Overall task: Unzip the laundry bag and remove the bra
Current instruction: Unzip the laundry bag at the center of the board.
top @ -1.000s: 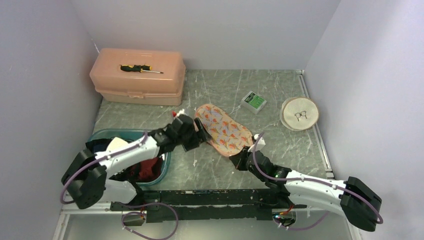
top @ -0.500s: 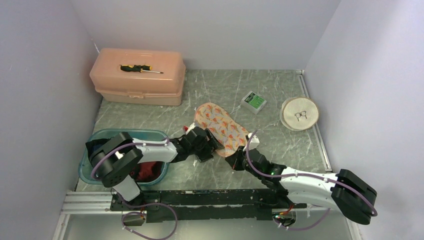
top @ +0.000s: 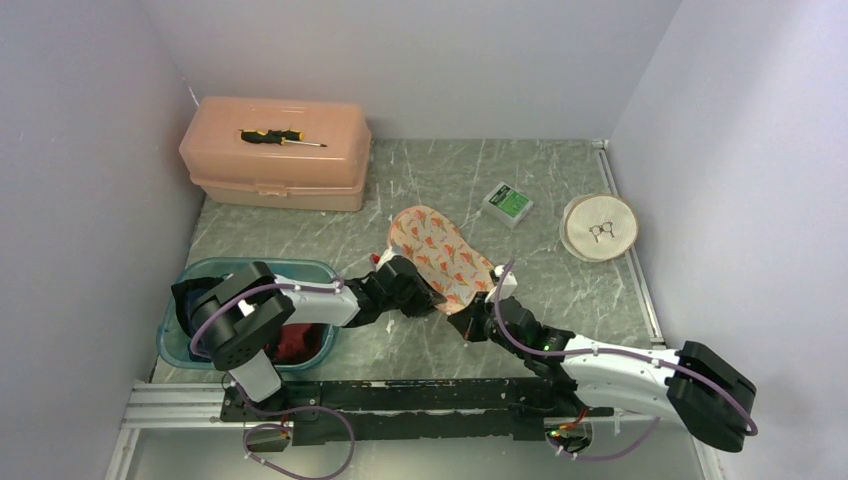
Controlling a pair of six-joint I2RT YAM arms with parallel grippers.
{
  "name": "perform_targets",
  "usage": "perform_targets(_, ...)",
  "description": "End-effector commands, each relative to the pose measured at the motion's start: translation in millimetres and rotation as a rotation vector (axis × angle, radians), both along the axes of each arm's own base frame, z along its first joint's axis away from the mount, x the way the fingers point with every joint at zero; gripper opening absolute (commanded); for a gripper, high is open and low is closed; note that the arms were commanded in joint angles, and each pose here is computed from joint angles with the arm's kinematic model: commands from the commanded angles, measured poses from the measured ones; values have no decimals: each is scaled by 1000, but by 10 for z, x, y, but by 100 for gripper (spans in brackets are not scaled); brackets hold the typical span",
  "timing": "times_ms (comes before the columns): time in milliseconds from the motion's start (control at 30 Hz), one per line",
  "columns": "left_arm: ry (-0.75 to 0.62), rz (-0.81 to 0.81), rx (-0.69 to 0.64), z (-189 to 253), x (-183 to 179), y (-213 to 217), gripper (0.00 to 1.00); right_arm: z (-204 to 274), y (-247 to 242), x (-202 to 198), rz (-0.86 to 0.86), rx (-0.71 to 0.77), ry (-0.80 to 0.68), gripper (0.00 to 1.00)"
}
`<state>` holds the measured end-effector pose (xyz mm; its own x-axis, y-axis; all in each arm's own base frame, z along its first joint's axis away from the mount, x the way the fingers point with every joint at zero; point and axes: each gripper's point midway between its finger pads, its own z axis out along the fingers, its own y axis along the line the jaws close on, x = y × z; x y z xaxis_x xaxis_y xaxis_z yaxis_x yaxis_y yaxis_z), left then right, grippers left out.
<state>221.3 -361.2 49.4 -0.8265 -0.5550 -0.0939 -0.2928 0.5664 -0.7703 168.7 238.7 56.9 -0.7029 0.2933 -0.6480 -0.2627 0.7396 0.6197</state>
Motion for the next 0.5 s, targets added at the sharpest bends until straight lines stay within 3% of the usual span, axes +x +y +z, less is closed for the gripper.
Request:
perform_targets(0,-33,27,17,77,42,59,21,100,-41,47,-25,-3,-38,0)
perform_targets(133,-36,23,41,81,31,103,3,34,-196,56,-75,-54,-29,0)
perform_targets(467,-49,-11,69,79,41,186,3,-163,-560,42,-237,-120,47,0)
